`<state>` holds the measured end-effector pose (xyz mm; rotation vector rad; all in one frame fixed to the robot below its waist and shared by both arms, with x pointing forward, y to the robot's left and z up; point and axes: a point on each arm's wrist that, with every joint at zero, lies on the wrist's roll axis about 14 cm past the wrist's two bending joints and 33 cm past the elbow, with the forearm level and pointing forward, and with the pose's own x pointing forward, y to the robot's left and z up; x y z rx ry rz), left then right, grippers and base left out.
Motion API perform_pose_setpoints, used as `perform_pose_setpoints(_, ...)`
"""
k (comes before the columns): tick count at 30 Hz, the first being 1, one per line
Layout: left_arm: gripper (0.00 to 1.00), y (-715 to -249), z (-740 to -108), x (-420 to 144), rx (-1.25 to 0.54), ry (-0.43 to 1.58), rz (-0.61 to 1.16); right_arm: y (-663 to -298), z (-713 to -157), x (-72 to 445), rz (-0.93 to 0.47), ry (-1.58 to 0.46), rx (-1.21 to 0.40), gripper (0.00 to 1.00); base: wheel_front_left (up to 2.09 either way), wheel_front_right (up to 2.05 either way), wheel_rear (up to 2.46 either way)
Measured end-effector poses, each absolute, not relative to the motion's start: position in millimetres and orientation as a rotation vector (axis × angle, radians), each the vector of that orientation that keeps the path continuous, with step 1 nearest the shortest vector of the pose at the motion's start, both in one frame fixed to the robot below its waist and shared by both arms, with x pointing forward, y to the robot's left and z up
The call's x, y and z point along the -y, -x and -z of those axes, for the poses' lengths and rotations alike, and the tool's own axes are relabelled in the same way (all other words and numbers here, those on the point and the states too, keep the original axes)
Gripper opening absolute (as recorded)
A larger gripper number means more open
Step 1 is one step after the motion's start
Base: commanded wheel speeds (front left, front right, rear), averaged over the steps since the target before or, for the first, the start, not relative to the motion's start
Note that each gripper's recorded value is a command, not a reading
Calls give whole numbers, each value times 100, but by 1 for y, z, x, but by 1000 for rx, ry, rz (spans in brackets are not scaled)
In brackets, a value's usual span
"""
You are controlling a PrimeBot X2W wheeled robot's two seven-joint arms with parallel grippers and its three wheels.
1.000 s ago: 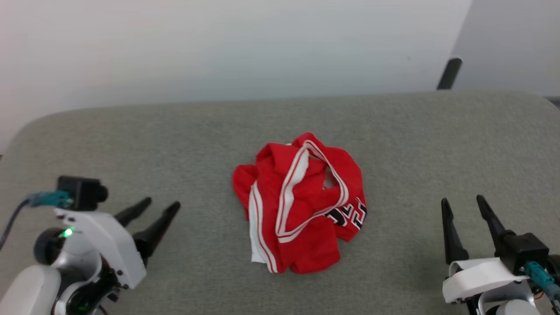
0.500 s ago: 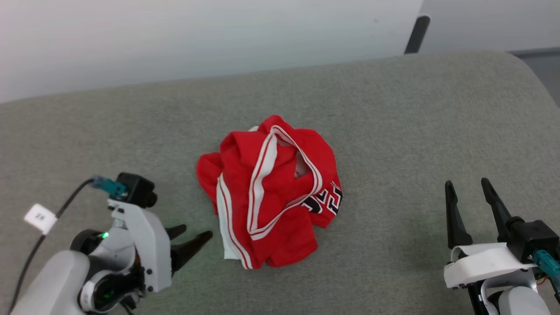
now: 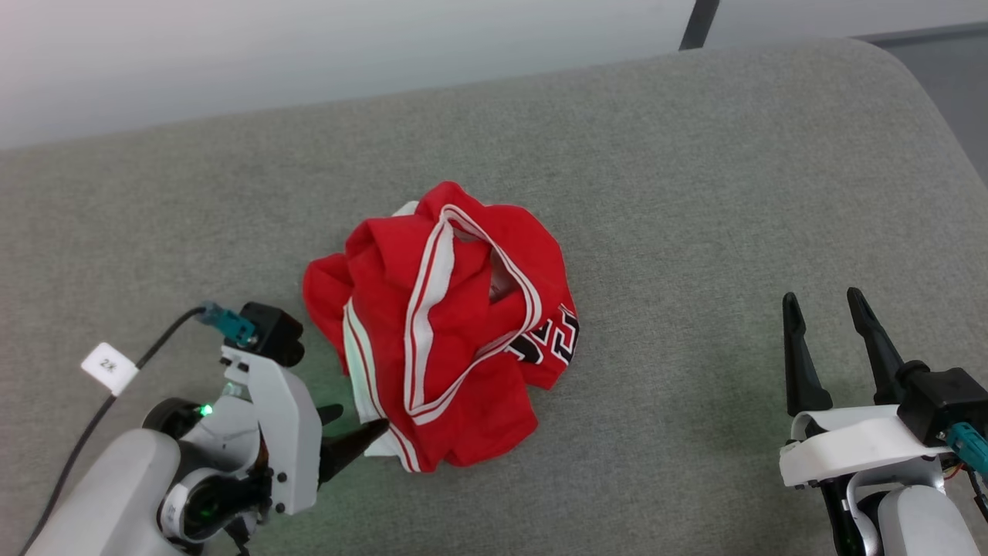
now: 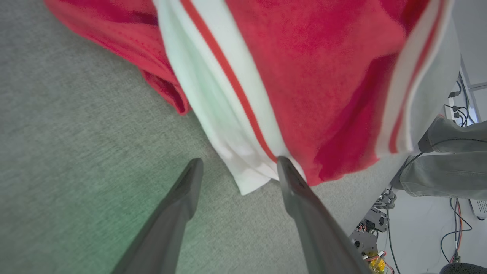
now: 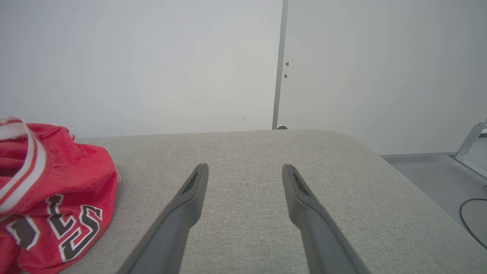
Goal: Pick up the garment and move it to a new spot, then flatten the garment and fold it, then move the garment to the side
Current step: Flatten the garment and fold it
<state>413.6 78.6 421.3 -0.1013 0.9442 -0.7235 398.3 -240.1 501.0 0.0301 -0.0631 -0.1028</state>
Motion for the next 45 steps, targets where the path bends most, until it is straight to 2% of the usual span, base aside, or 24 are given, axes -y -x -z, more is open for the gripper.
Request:
perform_pose_setpoints(20,100,-421,-378,-69,-1046,106,706,-402,-495,246,121,-39,47,100,0,0,0)
perform_pose_setpoints(21,49,-421,-377,-69,-1053,116,702,-403,-495,246,121,-40,47,100,0,0,0)
perform_pose_setpoints(22,6,-421,-377,-68,-1057,124,702,-403,-495,246,120,-40,48,100,0,0,0)
perform_pose_setpoints(23,0,-421,-377,-69,-1059,133,699,-403,-495,246,120,-40,48,100,0,0,0)
perform_pose_setpoints(33,0,-424,-387,-93,-1062,165,644,-407,-499,243,110,-41,61,100,0,0,0)
perform_pose_setpoints(45,0,-423,-427,-174,-938,136,433,-405,-502,219,45,-48,70,100,0,0,0)
